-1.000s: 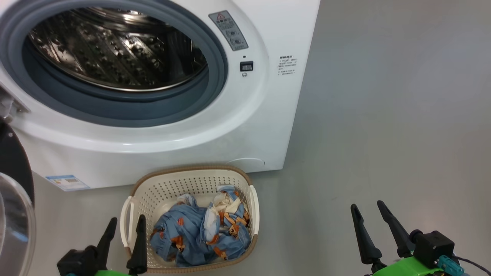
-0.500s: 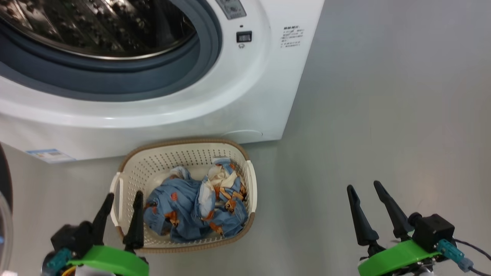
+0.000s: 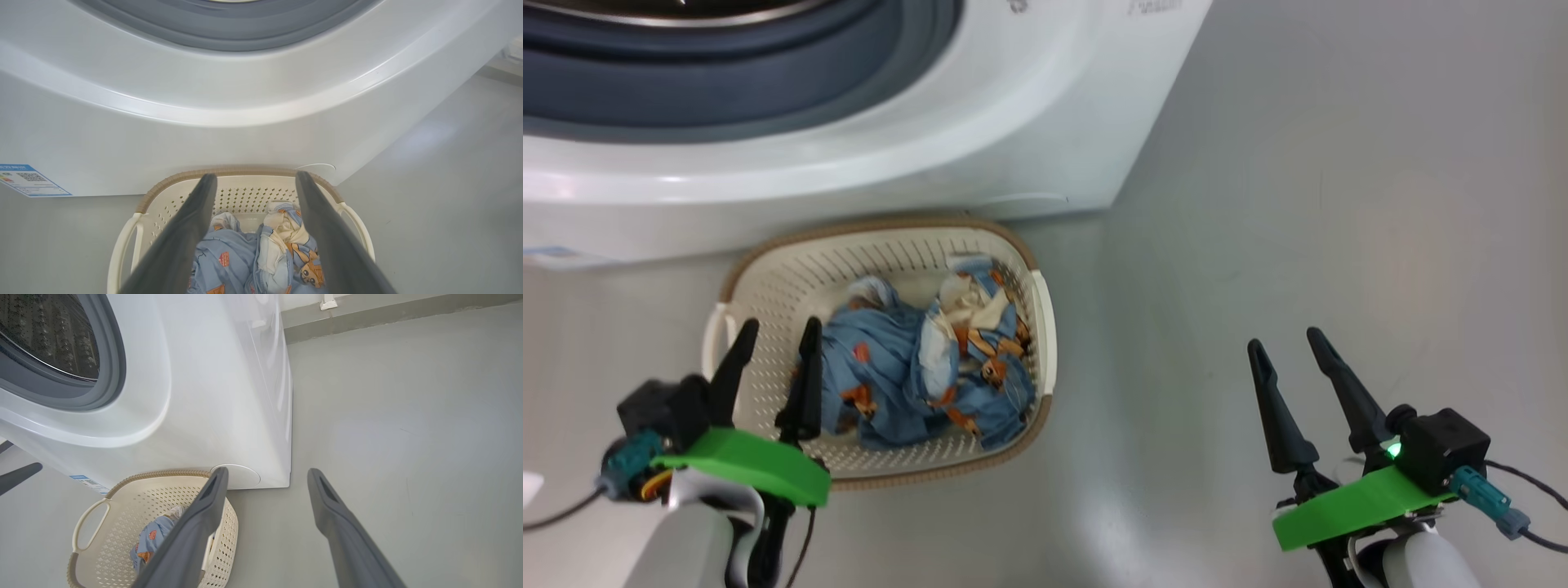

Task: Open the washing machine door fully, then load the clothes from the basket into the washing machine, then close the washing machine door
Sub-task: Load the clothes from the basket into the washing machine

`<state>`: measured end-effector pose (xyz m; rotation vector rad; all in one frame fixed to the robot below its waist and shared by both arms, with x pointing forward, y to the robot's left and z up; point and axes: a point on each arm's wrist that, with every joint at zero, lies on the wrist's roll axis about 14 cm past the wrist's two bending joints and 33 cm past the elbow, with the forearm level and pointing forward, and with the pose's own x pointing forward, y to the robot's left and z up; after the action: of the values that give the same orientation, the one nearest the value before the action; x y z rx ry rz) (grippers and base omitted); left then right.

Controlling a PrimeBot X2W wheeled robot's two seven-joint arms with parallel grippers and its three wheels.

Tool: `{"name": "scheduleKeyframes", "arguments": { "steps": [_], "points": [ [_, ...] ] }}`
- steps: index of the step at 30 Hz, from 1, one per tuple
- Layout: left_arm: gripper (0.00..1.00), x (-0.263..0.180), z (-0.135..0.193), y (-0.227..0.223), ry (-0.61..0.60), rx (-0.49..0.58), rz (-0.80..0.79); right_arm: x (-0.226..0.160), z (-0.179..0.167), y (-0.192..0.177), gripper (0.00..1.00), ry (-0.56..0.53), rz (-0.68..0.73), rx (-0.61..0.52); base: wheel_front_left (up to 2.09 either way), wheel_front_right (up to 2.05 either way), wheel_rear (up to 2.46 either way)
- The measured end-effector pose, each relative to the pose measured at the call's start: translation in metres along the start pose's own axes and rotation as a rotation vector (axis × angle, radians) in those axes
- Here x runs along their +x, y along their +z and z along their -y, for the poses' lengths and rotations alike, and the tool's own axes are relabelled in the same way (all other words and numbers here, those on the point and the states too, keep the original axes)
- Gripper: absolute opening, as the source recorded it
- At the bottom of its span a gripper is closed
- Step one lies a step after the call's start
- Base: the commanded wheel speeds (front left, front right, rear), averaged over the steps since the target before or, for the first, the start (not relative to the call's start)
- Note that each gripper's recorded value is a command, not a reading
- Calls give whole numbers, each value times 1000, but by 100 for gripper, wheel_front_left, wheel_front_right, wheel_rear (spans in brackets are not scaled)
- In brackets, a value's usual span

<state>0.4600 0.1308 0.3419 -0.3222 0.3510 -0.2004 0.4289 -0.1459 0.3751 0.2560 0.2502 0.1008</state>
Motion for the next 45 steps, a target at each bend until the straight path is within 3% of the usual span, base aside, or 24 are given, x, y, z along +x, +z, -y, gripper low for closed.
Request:
{"name": "scheduleKeyframes", "arguments": {
  "steps": [21,32,45],
  "points": [
    [100,53,-25,-113,-47,56,-320,8,32,-52,100,-82,-125,21,0,0,0],
    [100,69,-37,-167,-93,147,-490,7,47,-70,100,-124,-167,34,0,0,0],
    [100,72,-68,-214,-33,245,-694,1,56,-83,100,-155,-206,42,0,0,0]
  ]
}}
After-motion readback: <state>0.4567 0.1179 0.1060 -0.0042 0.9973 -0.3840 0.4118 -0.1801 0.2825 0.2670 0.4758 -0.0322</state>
